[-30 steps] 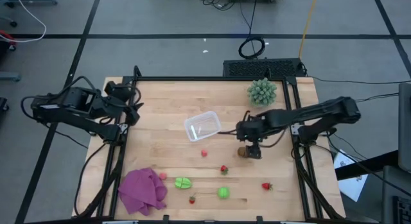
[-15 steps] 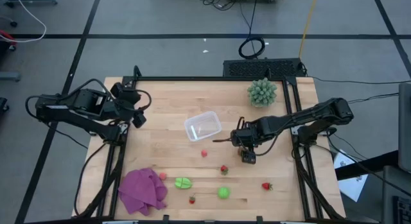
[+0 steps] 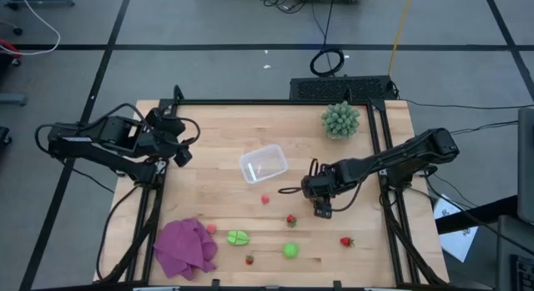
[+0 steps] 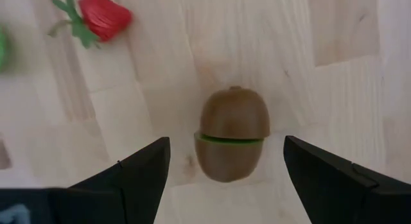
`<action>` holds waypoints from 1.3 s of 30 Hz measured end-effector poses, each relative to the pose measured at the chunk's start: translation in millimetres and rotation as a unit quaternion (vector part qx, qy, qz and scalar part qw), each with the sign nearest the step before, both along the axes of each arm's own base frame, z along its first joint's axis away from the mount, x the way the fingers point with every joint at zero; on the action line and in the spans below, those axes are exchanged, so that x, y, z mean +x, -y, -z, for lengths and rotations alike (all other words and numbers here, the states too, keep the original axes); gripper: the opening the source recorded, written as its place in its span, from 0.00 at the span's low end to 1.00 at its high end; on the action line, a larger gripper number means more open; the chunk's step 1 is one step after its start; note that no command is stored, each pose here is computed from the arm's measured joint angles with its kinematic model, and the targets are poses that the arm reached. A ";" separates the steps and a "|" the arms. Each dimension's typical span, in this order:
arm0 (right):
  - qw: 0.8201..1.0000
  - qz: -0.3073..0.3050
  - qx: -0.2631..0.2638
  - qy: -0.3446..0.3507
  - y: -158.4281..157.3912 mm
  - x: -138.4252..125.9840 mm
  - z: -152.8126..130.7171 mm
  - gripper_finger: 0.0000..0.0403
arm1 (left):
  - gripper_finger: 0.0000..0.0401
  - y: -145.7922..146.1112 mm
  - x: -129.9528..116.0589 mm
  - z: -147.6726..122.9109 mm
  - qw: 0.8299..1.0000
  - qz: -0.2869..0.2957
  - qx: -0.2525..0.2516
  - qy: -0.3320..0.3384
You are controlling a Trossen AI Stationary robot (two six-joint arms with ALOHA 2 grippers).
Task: Pick and placing Produce into tupperware
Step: Put the brown kiwi into the transparent container
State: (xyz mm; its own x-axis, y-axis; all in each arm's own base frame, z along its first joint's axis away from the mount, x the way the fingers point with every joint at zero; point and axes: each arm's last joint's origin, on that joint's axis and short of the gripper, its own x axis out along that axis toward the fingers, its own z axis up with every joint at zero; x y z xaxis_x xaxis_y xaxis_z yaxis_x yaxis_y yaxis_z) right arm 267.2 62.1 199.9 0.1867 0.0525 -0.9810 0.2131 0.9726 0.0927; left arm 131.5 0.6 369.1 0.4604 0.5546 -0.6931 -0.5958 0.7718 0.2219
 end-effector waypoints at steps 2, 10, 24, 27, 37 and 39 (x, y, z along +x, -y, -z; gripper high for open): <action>1.000 0.000 0.009 -0.005 0.0 -2.2 6.8 0.73 | 0.64 0.0 0.0 0.0 1.000 0.000 0.000 0.000; 1.000 -0.003 0.011 0.005 0.7 -4.3 16.9 0.73 | 0.64 0.0 0.0 0.0 1.000 0.000 0.000 0.000; 1.000 0.007 0.010 0.002 10.9 -12.1 38.1 0.73 | 0.64 0.0 0.0 0.0 1.000 -0.001 0.000 0.001; 1.000 0.005 0.009 0.004 10.8 -11.8 38.0 0.73 | 0.64 0.0 0.0 0.0 1.000 -0.001 0.000 0.001; 1.000 0.001 0.010 0.017 10.4 -9.3 37.6 0.73 | 0.64 0.0 0.0 0.0 1.000 -0.001 0.000 0.000; 1.000 -0.001 0.010 0.020 10.3 -8.8 37.4 0.73 | 0.64 0.0 0.0 0.0 1.000 -0.001 0.000 0.000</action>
State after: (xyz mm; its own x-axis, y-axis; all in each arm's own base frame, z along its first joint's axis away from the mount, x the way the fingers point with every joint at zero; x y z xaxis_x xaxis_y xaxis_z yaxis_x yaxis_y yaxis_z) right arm 258.4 51.9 162.5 0.2260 0.0728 -0.9714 0.2071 0.9708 0.1209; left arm 131.5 0.6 369.1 0.4604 0.5546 -0.6931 -0.5968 0.7714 0.2208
